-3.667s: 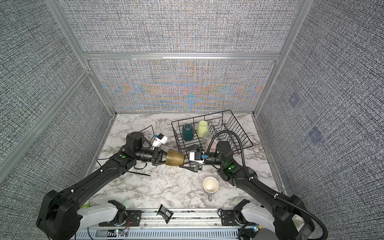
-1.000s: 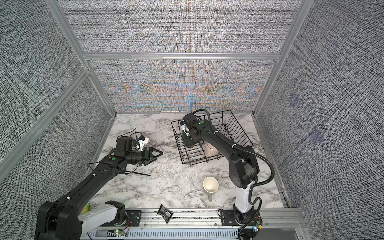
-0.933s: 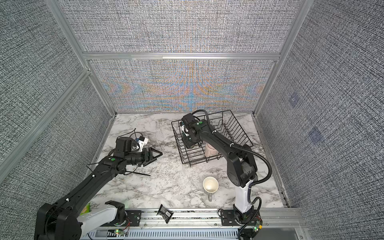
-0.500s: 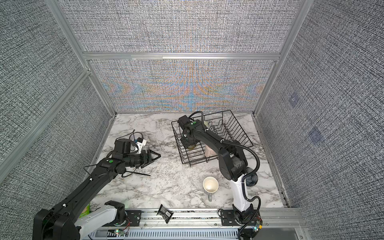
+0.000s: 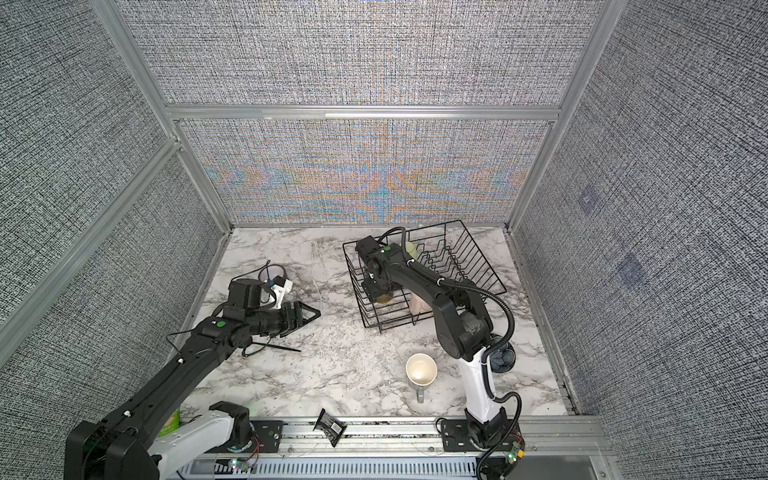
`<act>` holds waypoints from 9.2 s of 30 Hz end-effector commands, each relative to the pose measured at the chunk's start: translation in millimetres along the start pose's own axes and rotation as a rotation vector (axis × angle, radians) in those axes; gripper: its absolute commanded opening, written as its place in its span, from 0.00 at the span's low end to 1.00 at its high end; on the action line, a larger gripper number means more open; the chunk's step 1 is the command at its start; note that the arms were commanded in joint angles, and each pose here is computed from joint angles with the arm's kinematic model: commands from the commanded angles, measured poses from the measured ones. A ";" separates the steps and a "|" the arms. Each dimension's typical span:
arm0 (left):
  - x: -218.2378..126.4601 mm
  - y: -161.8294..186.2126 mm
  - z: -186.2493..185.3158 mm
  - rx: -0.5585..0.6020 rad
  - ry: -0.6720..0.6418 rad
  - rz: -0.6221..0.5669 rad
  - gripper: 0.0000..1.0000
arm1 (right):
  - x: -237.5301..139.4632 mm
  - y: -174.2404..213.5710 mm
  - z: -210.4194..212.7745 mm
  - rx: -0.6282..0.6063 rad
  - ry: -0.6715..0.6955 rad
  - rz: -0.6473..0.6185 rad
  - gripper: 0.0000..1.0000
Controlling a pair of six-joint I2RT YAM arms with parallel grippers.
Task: Load the cups into the dish rack
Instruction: 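Lower the amber glass into the rack beside the dark green mug with the right gripper, then reach the left gripper to the white mug while the right withdraws from the rack, then grasp the white mug with the left gripper and lift it, then carry the white mug toward the right gripper while the right reaches to grasp it, then close the right gripper on the white mug held by the left gripper, then open the left gripper and withdraw while the right carries the mug over the rack, then lower the white mug into the rack beside the amber glass with the right gripper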
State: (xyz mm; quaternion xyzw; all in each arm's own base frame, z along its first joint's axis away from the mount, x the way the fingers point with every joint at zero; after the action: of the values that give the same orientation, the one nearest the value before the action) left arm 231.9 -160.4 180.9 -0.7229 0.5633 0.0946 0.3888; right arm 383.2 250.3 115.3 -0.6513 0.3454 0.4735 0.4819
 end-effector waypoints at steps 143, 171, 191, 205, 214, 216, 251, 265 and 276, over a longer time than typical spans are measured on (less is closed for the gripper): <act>0.1 -95.6 -169.0 0.971 0.368 -0.507 0.00 | -259.6 48.5 27.4 0.354 -1.629 -0.181 0.98; 13.0 -92.3 -179.8 0.902 0.553 -0.446 0.00 | -261.9 43.3 49.5 0.303 -1.631 -0.162 0.98; 11.8 -83.2 -166.4 0.870 0.510 -0.413 0.00 | -252.8 58.0 51.7 0.259 -1.614 -0.094 0.90; 35.8 -76.5 -155.9 0.793 0.568 -0.320 0.00 | -251.7 56.0 55.1 0.258 -1.607 -0.091 0.76; 43.2 -82.7 -144.2 0.762 0.516 -0.306 0.09 | -239.5 46.9 52.9 0.294 -1.540 -0.124 0.69; 45.2 -85.0 -139.0 0.740 0.497 -0.309 0.18 | -231.9 48.3 52.5 0.302 -1.512 -0.118 0.67; 15.1 -81.7 -4.6 0.501 -0.279 -0.366 0.83 | -141.4 37.2 -24.7 -0.030 -0.272 -0.239 0.57; -12.2 -67.0 9.7 0.451 -0.388 -0.435 0.86 | -107.9 36.8 -3.5 -0.672 -0.316 -0.136 0.58; -26.7 -59.9 11.9 0.460 -0.428 -0.461 0.88 | -70.5 48.1 -7.6 -0.857 -0.283 0.068 0.59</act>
State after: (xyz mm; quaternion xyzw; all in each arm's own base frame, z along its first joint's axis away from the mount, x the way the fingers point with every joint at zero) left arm 281.0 -133.5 217.5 -0.6947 0.3032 0.0132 0.6521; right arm 327.9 230.0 172.1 -0.7105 0.0874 0.6556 0.2403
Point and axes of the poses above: each gripper's point midway between its finger pads, its own x axis out along the fingers, its own z axis along the line the jaws close on, y = z × x, the point moved 3 cm from there along -x, back along the fingers, and after that the axes turned 12 degrees about x, right-handed, at the moved point
